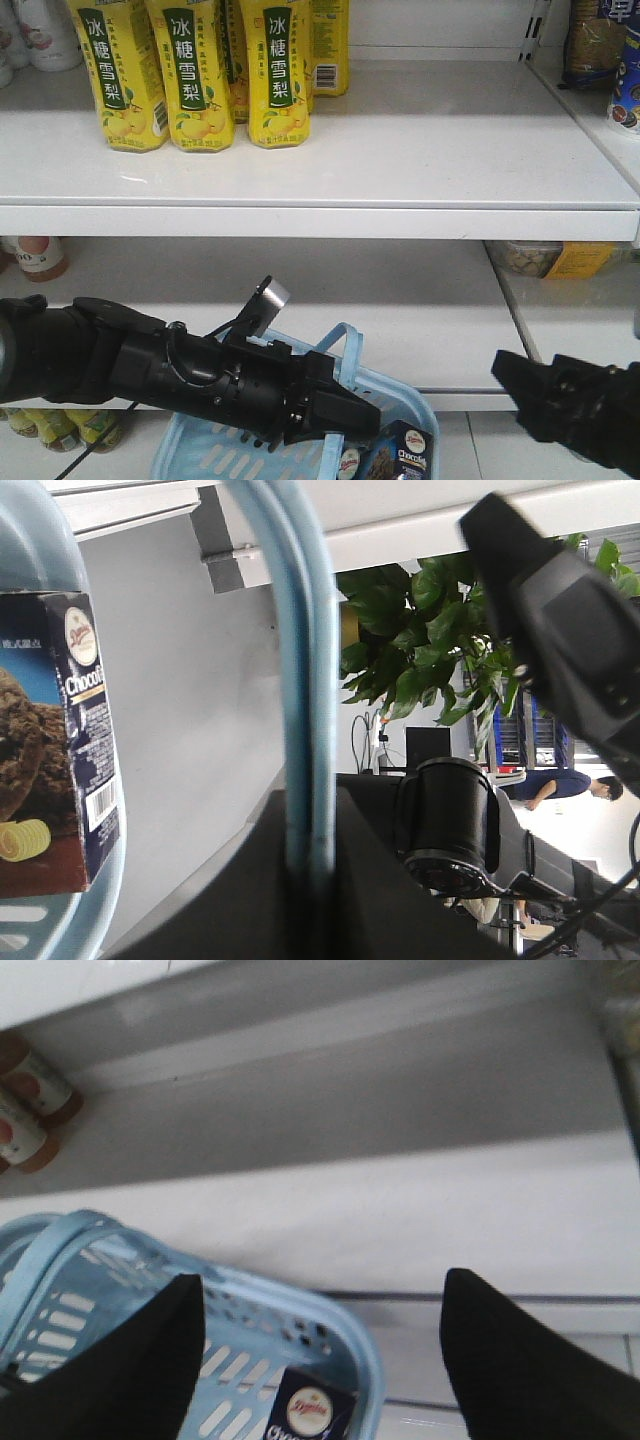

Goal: Left arm holds basket, right arm returns cookies
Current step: 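Reach the open right gripper down into the basket toward the cookie box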

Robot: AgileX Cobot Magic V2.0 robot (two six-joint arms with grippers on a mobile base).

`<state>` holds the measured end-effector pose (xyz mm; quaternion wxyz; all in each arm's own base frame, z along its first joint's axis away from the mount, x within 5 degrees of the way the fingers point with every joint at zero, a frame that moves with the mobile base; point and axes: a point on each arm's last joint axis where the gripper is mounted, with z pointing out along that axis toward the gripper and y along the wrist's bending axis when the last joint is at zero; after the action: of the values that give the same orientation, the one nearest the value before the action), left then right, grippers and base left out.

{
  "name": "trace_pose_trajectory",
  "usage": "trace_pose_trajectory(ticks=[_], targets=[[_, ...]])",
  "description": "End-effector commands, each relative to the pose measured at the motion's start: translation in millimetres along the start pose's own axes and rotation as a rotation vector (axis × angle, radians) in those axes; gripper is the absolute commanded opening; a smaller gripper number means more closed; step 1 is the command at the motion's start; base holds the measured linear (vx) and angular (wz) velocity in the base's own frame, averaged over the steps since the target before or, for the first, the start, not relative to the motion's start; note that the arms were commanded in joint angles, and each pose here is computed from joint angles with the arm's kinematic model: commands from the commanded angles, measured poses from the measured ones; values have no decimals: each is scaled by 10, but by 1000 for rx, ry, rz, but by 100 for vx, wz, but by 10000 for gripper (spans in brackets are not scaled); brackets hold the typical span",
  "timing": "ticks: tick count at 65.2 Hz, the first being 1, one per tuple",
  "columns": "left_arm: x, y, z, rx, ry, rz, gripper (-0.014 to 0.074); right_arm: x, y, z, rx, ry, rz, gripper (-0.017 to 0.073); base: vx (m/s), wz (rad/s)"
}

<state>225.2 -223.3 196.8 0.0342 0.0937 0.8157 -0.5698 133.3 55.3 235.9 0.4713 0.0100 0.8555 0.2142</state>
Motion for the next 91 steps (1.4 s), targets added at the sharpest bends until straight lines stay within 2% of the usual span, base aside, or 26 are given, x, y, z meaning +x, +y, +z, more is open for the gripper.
trace_pose_trajectory(ticks=[1, 7, 12, 23, 31, 60, 76, 91], targets=[[-49, -255, -79, 100, -44, 47, -6, -66, 125, 110, -48, 6, 62, 490, 0, 0], [-49, -255, -79, 100, -44, 47, -6, 63, 193, 245, -60, 121, 112, 490, 0, 0], [-49, -255, -79, 100, -44, 47, -6, 174, 246, 341, -64, 206, 115, 490, 0, 0], [-49, -255, -79, 100, -44, 47, -6, 382, 328, 469, -64, 351, 81, 490, 0, 0], [-49, -255, -79, 100, -44, 47, -6, 504, 402, 487, -75, 437, 107, 490, 0, 0], [-49, -255, -79, 100, -44, 47, -6, 538, 440, 499, -86, 445, 96, 490, 0, 0], [-49, -255, -79, 100, -44, 47, -6, 687, 385, 677, -1, 518, 140, 490, 0, 0], [-49, -255, -79, 100, -44, 47, -6, 755, 338, 791, 47, 522, 134, 490, 0, 0]])
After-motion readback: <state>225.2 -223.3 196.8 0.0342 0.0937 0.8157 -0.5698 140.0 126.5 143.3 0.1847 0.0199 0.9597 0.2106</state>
